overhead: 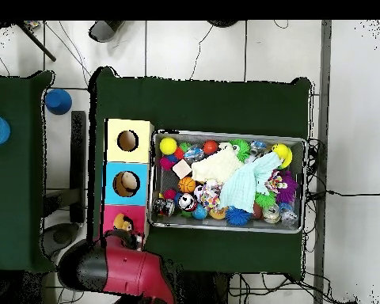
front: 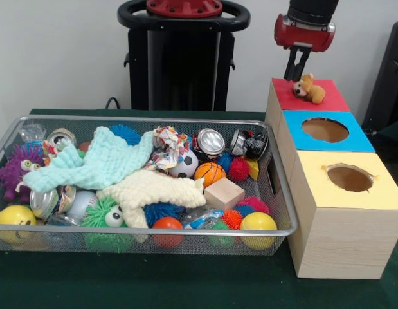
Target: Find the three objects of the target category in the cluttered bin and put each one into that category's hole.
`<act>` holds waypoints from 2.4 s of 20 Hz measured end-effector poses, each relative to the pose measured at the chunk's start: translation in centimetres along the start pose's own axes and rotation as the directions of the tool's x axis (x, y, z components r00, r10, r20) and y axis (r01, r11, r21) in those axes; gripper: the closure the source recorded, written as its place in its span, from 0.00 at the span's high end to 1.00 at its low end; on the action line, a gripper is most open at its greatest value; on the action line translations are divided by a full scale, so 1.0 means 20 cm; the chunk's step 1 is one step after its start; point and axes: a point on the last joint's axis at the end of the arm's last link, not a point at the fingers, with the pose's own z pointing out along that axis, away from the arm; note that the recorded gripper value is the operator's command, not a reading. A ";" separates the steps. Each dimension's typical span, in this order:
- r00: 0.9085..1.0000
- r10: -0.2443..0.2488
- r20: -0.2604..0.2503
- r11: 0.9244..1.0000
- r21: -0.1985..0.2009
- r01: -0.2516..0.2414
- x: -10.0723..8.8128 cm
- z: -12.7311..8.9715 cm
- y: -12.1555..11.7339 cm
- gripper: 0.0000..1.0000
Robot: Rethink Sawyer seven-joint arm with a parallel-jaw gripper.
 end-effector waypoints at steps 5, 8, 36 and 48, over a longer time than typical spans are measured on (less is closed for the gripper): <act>1.000 0.009 -0.012 1.000 0.009 -0.008 0.02 0.07 0.06 0.00; 1.000 0.009 -0.021 1.000 0.014 -0.009 0.04 0.09 0.10 0.00; 0.995 0.093 0.025 0.995 0.037 -0.094 -0.05 0.05 0.07 0.00; 0.976 0.215 0.034 0.976 -0.032 -0.214 -0.31 -0.18 -0.17 0.00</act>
